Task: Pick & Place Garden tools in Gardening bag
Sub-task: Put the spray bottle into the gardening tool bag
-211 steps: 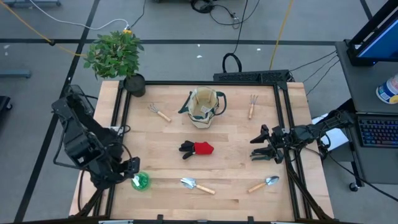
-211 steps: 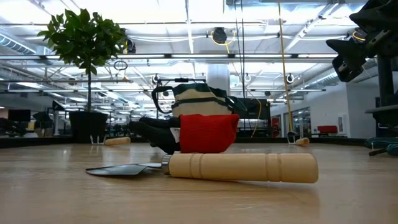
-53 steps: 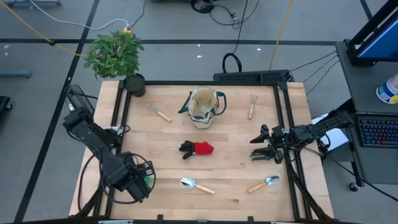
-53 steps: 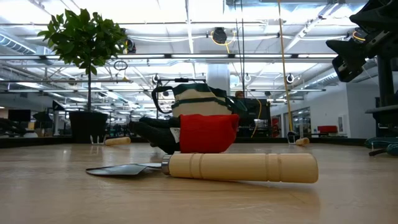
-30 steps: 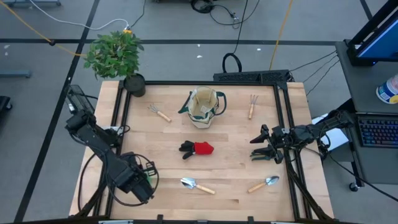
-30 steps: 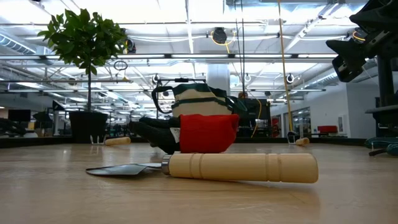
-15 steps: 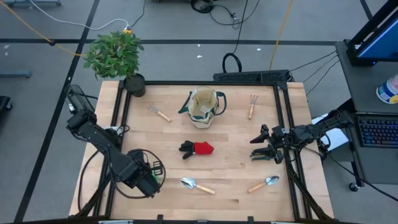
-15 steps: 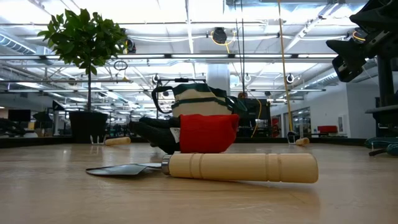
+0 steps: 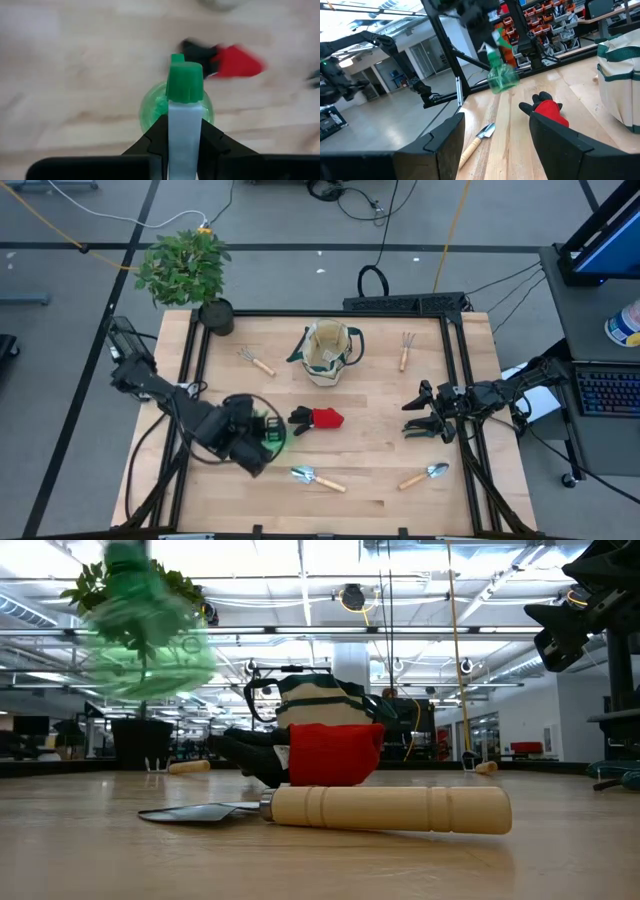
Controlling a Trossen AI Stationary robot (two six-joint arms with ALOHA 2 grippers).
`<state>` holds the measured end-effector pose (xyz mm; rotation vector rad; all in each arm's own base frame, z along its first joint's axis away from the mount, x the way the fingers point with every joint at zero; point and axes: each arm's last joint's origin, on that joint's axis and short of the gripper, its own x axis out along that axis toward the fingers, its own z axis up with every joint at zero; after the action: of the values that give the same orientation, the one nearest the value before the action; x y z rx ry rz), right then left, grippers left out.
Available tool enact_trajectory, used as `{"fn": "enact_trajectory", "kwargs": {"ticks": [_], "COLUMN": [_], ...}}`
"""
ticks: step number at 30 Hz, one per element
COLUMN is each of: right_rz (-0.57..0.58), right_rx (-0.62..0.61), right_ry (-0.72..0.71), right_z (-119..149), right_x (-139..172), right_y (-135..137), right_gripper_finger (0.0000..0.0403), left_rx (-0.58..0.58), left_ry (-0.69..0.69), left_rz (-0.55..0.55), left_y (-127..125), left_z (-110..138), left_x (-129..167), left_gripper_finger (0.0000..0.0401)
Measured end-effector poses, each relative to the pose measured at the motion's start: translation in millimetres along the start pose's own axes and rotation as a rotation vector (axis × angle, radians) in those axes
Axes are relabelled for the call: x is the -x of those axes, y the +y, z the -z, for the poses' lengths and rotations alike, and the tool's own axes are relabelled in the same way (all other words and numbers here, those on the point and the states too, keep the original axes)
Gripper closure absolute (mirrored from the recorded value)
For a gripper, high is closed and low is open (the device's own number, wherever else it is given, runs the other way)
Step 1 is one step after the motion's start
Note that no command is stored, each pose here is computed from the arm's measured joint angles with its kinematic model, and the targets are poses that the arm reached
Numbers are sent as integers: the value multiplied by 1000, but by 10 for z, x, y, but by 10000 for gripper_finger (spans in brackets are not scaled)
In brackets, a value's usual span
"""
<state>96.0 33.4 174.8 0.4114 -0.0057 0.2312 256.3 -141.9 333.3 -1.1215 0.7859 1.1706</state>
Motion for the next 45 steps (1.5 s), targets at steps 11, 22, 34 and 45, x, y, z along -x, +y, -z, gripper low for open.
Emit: {"fn": "enact_trajectory", "kwargs": {"ticks": [11,22,34,45], "right_rz": [0,0,0,0], "right_rx": [0,0,0,0], "right_ry": [0,0,0,0], "right_z": [0,0,0,0], "right_x": [0,0,0,0], "right_y": [0,0,0,0], "right_gripper_finger": [188,188,188,188], "left_rx": [-91,-191,-217,-244], "left_ry": [-212,-402,-533,-556], "left_rz": [347,569,623,610], "left_y": [-562,-1058,-1209,-1190], "left_z": [-497,-1120,-1803,-2144], "left_x": [103,49,-40,-121], "left_gripper_finger": [346,346,346,346]}}
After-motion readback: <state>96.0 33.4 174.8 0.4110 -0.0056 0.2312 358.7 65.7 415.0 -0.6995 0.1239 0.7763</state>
